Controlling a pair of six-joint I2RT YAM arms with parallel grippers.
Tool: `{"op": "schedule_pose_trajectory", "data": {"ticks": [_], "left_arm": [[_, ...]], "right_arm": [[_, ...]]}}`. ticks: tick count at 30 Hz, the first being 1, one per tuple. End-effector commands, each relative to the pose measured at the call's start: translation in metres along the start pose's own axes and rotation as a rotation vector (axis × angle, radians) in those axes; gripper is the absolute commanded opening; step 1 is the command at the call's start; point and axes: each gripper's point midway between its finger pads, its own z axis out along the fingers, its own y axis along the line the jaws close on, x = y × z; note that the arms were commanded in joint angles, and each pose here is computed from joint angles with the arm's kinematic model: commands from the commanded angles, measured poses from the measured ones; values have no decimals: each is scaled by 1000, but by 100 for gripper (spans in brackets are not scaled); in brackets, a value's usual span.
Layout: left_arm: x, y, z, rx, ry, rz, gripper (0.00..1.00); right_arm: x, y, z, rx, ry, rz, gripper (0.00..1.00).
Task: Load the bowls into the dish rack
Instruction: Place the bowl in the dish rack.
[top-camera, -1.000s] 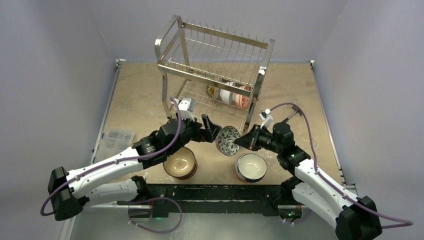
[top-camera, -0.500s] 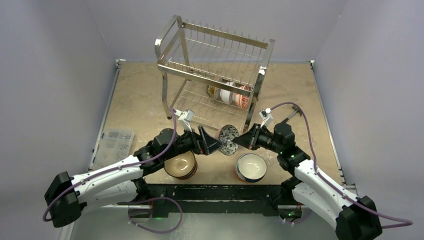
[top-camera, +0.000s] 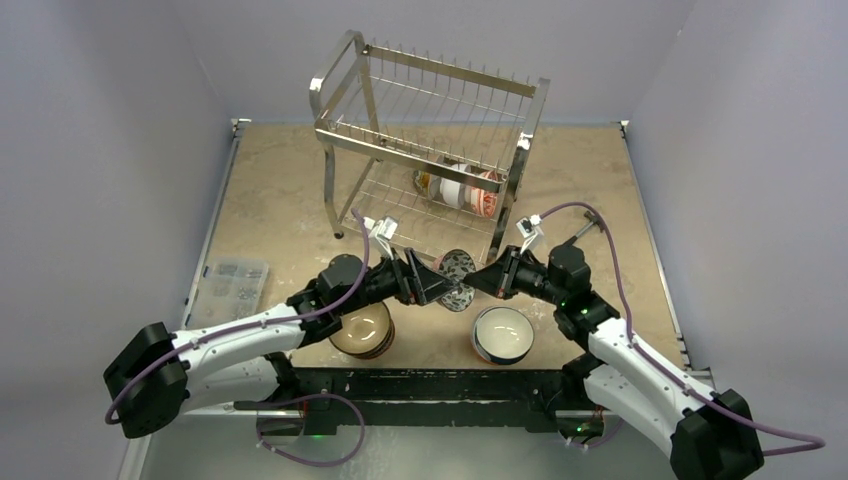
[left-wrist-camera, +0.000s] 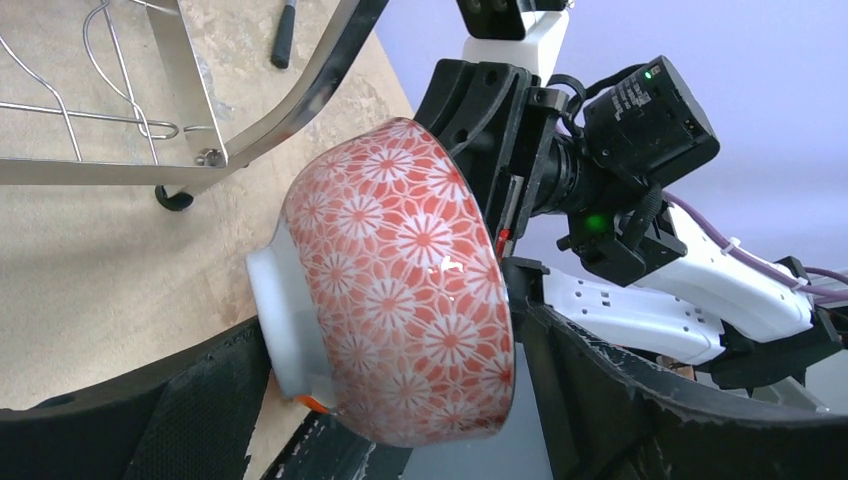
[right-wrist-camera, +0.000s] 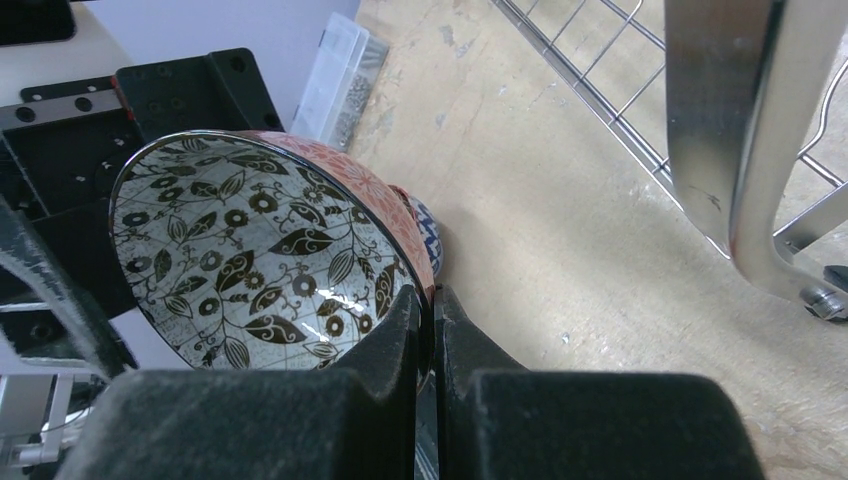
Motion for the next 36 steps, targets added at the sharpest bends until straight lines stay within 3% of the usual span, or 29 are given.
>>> {"op": "schedule_pose_trajectory", "data": {"ticks": [1,7,9,11,15,20,26,36], "left_arm": [[-10,-31,4,140,-24,-16,85],[-5,-22,7,115,-5,-56,51],[-7,-20,7,107,-11,-64,37],[-10,-17,7,95,-20,-71,22],[-17,-8,8,56,-40,-82,2],[-31,9,5,-6,-77,-76,0],[-48,24,8,-91,-102,40,0],[-75,47,35,-177,-144,229,0]], "right_arm": [[-17,24,0,-78,-40,-52,0],[-19,18,2,-38,-38,-49,1],[-20,17,2,-29,-40,-51,8],[-22,16,3,-20,-42,-55,23],[-27,13,3,15,-52,-69,50],[-41,6,-1,105,-97,-102,74],[-57,3,-13,191,-173,-115,90],[-65,1,-29,249,-246,-111,98]]}}
